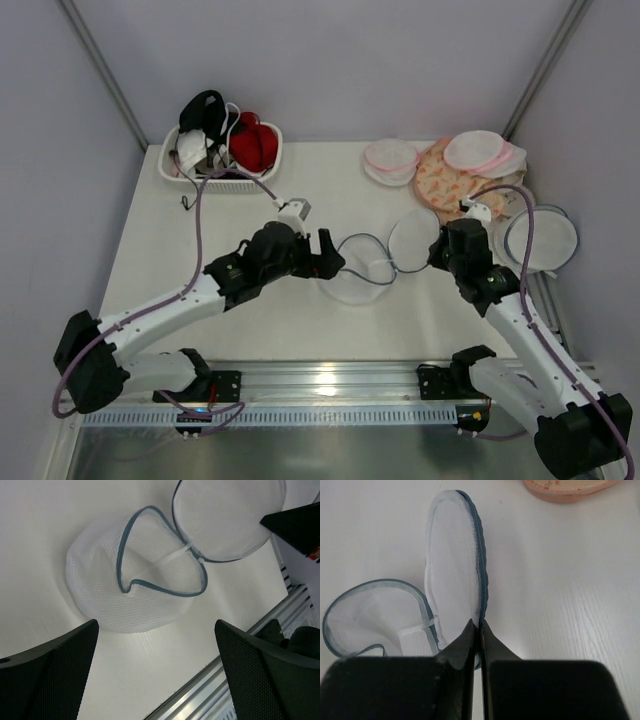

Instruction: Unzip the laundry bag and remove the bra

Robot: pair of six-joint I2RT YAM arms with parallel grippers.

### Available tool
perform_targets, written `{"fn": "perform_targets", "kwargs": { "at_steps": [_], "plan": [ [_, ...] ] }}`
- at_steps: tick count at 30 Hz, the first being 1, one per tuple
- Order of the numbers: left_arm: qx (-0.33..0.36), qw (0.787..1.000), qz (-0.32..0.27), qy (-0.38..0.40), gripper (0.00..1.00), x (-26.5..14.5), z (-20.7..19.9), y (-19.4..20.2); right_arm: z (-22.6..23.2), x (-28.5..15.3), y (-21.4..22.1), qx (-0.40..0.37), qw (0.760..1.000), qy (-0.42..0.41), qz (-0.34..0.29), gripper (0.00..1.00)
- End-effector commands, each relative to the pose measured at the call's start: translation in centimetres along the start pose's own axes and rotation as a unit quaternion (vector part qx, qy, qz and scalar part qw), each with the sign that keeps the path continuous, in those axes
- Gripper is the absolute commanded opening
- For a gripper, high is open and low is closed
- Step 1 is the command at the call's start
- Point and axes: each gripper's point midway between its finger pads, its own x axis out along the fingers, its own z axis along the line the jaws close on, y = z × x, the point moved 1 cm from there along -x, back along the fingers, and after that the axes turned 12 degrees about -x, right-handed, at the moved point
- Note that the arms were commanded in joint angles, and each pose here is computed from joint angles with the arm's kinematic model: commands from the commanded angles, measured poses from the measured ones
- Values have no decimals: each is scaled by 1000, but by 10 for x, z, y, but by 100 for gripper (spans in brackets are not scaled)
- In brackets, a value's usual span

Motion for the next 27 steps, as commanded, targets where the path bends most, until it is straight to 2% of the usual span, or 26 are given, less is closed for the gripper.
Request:
{"fn": "perform_targets", "kwargs": {
  "at_steps": [1, 4, 8, 11, 13, 14, 16, 19, 20, 24, 27],
  "plan": [
    [-24, 999, -44, 7, 99, -39, -13, -25, 10, -20, -14, -89, 996, 18, -17, 4],
    [-39, 996, -85, 0, 99, -70, -8, -39, 46, -30, -15, -168, 985, 13, -22, 4],
    [-52, 991, -122, -21, 99, -104, 5, -48, 114, -30, 7, -315, 949, 11, -14, 4],
    [-61, 986, -148, -39, 99, -129, 17, -53, 147, -28, 17, -363, 932, 5, -14, 3],
    [-68, 983, -163, -44, 99, -141, 22, -56, 177, -25, 40, -417, 909, -14, -16, 4],
    [-69, 982, -166, -58, 99, -147, 30, -55, 192, -26, 41, -424, 905, -19, -28, 4],
    [-84, 975, -195, -63, 100, -165, 36, -61, 216, -27, 66, -478, 877, -21, -41, 4],
    [-96, 968, -218, -74, 100, -186, 49, -63, 253, -39, 96, -505, 858, -67, -65, 4],
    [-98, 967, -223, -77, 99, -189, 51, -63, 266, -44, 101, -495, 861, -93, -73, 4],
    [-104, 959, -243, -100, 99, -207, 65, -65, 292, -68, 120, -490, 852, -160, -88, 4],
    [-109, 954, -257, -105, 99, -217, 69, -69, 305, -89, 131, -502, 835, -199, -103, 4]
  ]
}}
